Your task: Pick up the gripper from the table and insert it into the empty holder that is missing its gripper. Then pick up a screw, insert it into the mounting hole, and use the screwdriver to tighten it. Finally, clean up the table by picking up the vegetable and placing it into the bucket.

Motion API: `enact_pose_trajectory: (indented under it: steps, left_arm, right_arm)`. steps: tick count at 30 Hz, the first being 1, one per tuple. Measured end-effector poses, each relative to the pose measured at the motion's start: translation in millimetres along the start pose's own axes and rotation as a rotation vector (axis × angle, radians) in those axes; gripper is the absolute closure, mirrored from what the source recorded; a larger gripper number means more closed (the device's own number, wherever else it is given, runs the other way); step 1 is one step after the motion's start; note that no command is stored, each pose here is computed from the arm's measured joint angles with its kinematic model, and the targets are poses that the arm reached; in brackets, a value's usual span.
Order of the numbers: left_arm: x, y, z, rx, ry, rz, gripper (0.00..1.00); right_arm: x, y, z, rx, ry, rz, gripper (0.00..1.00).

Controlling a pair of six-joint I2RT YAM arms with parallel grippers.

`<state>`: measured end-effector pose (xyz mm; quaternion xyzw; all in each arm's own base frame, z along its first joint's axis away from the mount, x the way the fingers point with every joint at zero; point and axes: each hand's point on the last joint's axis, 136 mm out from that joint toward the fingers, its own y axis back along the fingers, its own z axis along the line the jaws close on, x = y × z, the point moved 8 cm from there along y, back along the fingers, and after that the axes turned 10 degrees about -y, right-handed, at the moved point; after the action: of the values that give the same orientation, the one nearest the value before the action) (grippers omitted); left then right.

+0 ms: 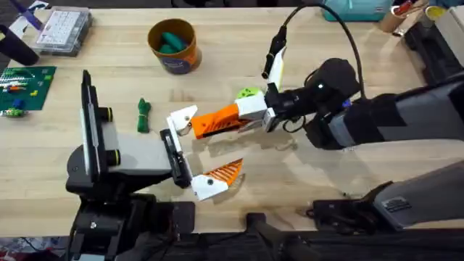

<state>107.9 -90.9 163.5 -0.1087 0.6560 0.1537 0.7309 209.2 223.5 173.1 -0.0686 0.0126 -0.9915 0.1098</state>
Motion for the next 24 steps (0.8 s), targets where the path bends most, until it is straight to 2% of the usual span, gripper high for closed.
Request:
enact_pose_trajectory:
  steps: [15,20,24]
  left_arm:
    - [0.0,0.0,0.0,0.0,0.0,0.0,0.01]
    - [0.0,0.0,0.0,0.0,0.0,0.0,0.01]
    - [0.0,0.0,0.0,0.0,0.0,0.0,0.01]
  right_arm:
    - [-0.1,0.0,-0.4,0.001,0.028,-0.001,0.986]
    - [-1.6,0.0,-6.7,0.02,-0.028,-0.005,0.985]
    - [-1.7,0.1,-7.3,0.022,-0.027,-0.006,0.987]
